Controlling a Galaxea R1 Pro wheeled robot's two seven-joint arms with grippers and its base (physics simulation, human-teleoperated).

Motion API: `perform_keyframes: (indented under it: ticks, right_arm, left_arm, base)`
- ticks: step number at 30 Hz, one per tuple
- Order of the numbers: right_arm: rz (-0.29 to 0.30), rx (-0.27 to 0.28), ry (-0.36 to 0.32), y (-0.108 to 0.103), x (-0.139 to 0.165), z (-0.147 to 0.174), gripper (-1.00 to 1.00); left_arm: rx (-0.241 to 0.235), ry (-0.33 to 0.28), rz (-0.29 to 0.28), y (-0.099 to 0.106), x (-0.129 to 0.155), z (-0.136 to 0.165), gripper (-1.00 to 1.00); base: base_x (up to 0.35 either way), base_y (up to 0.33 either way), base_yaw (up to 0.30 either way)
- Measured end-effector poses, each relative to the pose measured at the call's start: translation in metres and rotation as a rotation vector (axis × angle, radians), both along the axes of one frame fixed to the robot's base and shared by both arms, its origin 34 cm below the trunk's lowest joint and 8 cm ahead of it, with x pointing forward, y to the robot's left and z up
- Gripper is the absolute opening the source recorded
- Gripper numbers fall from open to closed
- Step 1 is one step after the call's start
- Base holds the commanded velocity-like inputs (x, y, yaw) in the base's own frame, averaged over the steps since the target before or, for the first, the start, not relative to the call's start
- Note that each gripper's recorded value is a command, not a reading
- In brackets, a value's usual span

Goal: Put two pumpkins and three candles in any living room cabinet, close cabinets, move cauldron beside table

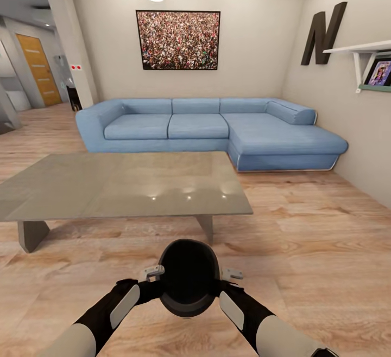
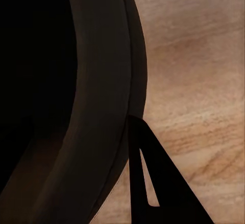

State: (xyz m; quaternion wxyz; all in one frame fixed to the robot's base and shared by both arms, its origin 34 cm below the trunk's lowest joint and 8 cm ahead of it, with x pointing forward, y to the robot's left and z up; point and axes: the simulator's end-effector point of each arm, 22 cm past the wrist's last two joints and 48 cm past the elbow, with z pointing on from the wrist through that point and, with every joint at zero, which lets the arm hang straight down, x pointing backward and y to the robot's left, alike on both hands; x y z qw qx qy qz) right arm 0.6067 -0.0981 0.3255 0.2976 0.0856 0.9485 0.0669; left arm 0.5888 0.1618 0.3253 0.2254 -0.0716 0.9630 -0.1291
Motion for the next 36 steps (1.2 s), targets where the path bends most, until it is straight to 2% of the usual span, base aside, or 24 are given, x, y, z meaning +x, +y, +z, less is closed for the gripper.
perform_keyframes:
  ticks: [26, 36]
  right_arm:
    - [0.0, 0.0, 0.0, 0.0, 0.0, 0.0, -1.0]
    - [0.0, -0.001, -0.001, 0.0, 0.0003, 0.0001, -1.0]
  left_arm:
    - [0.0, 0.0, 0.0, 0.0, 0.0, 0.0, -1.0]
    - [-0.001, 0.0, 0.002, 0.0, 0.0002, -0.0001, -1.0]
  base:
    - [0.151, 0.0, 0.0]
    - [0.018, 0.0, 0.0]
